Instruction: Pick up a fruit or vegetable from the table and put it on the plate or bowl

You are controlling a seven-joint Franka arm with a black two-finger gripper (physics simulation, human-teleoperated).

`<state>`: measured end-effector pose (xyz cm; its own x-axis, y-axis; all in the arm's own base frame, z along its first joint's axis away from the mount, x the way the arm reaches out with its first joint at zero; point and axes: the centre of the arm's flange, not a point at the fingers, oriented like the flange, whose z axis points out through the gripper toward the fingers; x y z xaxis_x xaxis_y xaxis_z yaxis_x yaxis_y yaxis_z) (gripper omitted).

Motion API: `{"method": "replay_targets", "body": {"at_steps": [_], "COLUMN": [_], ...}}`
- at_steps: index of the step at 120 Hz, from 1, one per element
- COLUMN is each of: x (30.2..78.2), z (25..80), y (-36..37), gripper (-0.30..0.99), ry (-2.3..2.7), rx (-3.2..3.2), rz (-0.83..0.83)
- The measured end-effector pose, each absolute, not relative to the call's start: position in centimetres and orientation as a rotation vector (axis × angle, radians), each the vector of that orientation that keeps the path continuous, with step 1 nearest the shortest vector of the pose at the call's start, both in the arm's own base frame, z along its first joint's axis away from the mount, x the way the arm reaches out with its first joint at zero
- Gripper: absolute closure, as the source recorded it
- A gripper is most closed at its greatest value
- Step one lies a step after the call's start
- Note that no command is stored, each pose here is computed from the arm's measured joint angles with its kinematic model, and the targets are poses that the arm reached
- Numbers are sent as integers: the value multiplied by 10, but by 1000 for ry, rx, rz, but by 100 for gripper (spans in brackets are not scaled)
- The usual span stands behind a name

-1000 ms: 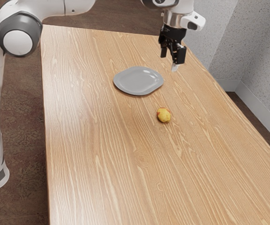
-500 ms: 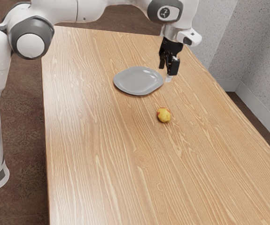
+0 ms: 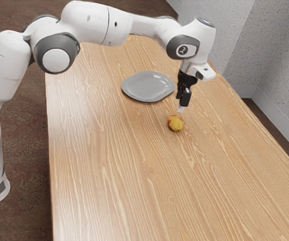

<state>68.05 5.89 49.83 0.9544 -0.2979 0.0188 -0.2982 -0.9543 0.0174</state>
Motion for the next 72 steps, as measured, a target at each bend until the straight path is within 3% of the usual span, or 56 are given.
{"method": "replay_targets", "body": {"at_steps": [72], "x": [687], "z": [442], "y": [58], "gripper": [0], "ry": [-679], "rx": [3035], "rz": [12]}}
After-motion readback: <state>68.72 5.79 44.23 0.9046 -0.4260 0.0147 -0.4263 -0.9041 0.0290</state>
